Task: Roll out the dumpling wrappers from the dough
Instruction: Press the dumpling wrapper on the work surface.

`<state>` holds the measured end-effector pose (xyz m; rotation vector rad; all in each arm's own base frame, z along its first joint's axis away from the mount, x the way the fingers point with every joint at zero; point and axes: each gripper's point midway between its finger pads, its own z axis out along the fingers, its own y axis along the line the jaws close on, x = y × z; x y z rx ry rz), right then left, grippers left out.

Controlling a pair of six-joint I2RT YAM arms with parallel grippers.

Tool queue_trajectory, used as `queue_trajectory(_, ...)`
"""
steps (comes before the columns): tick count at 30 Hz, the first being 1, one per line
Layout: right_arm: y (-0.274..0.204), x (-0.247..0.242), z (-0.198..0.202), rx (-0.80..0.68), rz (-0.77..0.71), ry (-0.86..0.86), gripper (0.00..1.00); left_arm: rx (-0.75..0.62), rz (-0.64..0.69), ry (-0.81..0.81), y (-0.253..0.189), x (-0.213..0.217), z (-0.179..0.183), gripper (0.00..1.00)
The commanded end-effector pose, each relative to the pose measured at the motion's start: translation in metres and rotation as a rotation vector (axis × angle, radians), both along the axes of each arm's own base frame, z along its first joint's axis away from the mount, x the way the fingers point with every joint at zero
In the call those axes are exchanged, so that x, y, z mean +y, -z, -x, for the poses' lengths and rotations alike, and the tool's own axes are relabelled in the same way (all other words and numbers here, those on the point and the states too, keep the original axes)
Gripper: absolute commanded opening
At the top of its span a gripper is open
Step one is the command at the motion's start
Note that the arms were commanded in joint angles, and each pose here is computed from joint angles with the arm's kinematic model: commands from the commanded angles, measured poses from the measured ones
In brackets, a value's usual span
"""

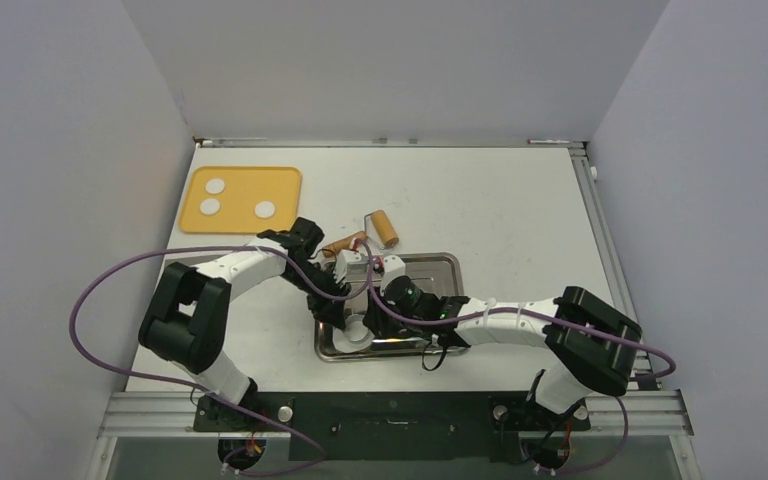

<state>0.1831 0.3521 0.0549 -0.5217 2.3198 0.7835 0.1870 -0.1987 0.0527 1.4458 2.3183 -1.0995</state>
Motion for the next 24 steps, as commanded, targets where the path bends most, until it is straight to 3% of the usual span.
queue_trajectory(1,0.001,0.007,0.0,0.001,0.008,-0.005,0.22,-0.028,0.019,0.026,0.002,-0.01,-0.007,0.43)
queue_trajectory(8,0.007,0.008,0.001,0.009,0.005,-0.005,0.18,-0.004,-0.035,0.041,0.008,-0.012,-0.005,0.39)
queue_trajectory(16,0.0,0.009,-0.001,-0.031,0.035,0.012,0.14,0.048,0.021,0.019,-0.012,-0.019,-0.01,0.39)
queue_trajectory(24,0.01,0.014,0.002,-0.023,0.06,-0.002,0.09,0.025,-0.115,0.055,0.013,-0.015,0.0,0.35)
